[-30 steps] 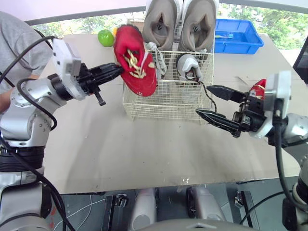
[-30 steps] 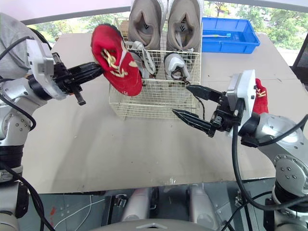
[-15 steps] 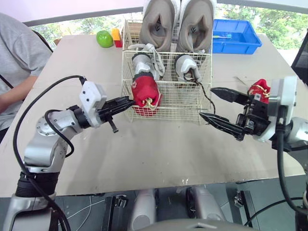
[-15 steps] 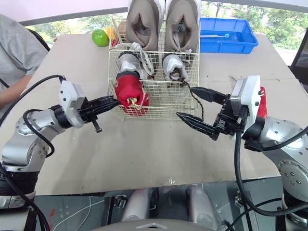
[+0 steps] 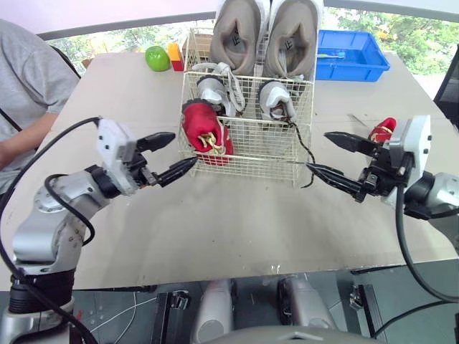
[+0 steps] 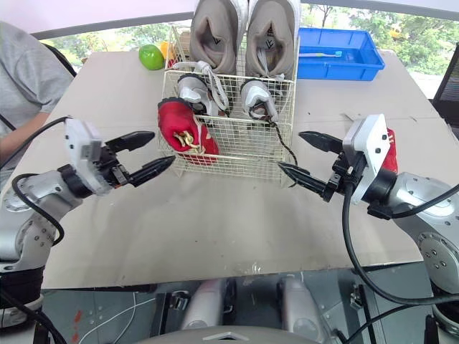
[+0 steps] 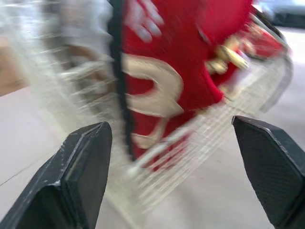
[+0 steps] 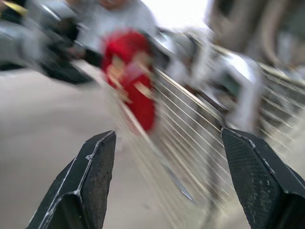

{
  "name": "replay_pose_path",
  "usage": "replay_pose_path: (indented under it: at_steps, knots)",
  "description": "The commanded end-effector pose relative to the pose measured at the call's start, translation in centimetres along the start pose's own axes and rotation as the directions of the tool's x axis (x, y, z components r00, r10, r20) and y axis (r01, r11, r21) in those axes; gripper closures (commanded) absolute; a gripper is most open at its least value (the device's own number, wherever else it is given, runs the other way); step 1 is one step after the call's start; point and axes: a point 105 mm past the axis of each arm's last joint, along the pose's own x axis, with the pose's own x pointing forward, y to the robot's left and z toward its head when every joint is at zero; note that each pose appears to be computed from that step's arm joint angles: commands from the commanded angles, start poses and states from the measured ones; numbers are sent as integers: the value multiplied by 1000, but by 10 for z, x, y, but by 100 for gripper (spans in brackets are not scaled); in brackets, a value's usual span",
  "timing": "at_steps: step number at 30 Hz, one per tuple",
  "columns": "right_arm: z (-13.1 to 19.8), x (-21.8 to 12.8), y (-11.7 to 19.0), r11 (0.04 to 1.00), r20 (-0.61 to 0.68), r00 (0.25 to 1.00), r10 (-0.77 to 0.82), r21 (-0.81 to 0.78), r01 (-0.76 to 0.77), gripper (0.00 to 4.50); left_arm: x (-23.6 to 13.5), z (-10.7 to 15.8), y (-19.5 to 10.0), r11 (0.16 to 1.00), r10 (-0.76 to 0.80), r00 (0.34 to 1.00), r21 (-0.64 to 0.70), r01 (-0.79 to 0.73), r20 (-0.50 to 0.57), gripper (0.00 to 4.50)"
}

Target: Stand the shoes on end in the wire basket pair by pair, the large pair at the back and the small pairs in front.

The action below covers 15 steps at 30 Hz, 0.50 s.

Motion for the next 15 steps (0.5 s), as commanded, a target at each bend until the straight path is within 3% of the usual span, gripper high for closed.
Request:
replay_pose_path:
  at_steps: [1,5,8,10,12,15]
  knots:
    - [3,-23,-28,990,-14,990,-139,3,140,115,-4,28,-18,994,-13,990,-108,29,143,4]
    - [4,-43,-50,971,-60,969,-241,-19,240,115,1,39,-45,970,-63,972,-213,112,224,4]
    - [6,-57,-71,940,-100,935,-340,-52,337,115,9,41,-91,897,-253,936,-304,322,245,4]
    - [0,-68,-88,918,-163,904,-395,-36,394,115,10,33,-117,846,-387,902,-315,431,194,4]
    - [-16,-77,-108,885,-290,841,-457,-56,462,115,12,23,-126,815,-461,874,-317,485,153,4]
    - [-30,-91,-143,826,-363,750,-552,-118,551,115,22,14,-138,810,-526,845,-244,534,102,4]
